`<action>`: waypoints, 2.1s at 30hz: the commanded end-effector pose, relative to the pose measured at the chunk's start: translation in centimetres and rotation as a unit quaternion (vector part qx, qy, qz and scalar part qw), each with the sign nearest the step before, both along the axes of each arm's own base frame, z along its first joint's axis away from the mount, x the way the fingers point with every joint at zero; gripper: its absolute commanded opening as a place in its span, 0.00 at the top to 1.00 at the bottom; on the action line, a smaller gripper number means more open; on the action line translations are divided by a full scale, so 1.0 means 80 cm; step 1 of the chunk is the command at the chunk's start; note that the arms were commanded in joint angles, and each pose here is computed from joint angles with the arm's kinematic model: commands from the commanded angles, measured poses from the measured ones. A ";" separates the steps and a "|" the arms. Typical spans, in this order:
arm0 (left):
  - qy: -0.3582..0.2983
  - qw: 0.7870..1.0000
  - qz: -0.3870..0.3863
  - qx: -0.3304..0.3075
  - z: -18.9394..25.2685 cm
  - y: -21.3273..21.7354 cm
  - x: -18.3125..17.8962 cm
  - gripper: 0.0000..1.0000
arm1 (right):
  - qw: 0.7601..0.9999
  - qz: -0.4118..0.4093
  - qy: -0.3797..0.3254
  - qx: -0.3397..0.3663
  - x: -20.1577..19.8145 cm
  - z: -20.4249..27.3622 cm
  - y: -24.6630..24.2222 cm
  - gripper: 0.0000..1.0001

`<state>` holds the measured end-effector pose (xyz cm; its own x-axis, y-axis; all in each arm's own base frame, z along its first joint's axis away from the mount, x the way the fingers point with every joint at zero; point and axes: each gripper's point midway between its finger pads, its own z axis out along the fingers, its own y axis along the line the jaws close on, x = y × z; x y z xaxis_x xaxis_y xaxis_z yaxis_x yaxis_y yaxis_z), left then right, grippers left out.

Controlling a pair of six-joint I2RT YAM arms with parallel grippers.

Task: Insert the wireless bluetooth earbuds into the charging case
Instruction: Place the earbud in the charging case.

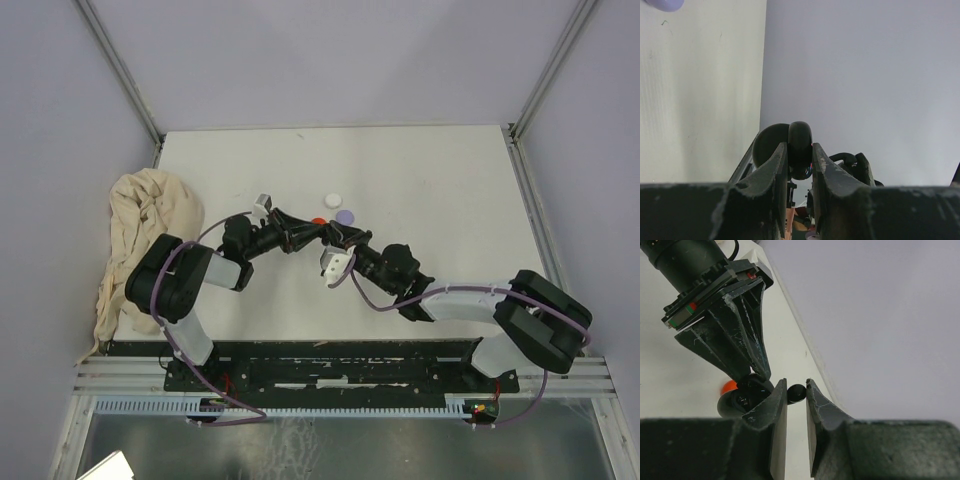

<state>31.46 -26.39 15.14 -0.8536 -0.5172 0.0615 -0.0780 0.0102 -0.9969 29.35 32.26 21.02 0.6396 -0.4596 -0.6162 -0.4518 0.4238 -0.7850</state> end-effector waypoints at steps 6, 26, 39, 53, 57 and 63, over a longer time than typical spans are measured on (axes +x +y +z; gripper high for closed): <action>-0.067 0.997 -0.014 -0.020 0.045 -0.008 -0.003 0.97 | 0.999 0.008 -0.035 -0.002 -0.003 0.001 0.004 0.98; -0.074 0.997 -0.012 -0.033 0.059 -0.009 -0.004 0.97 | 0.999 0.003 -0.029 -0.014 -0.001 -0.016 0.004 0.98; -0.075 0.996 -0.010 -0.044 0.062 -0.010 -0.002 0.97 | 0.999 0.005 -0.029 -0.018 -0.005 -0.019 0.005 0.98; -0.071 0.996 0.001 -0.052 0.065 -0.010 0.006 0.97 | 1.000 0.005 -0.015 -0.022 -0.014 -0.028 0.010 0.92; -0.068 0.996 0.005 -0.056 0.064 -0.009 0.010 0.97 | 1.000 -0.004 -0.020 -0.022 -0.013 -0.027 0.008 0.90; -0.059 0.996 0.015 -0.062 0.061 -0.007 0.013 0.97 | 0.999 -0.012 -0.028 -0.025 -0.013 -0.026 0.006 0.90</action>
<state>31.29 -26.99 16.85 -0.8612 -0.5058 0.0497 -0.0372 -0.0348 -0.9987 28.77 32.63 18.70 0.6525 -0.5125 -0.5582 -0.4075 0.3838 -0.8286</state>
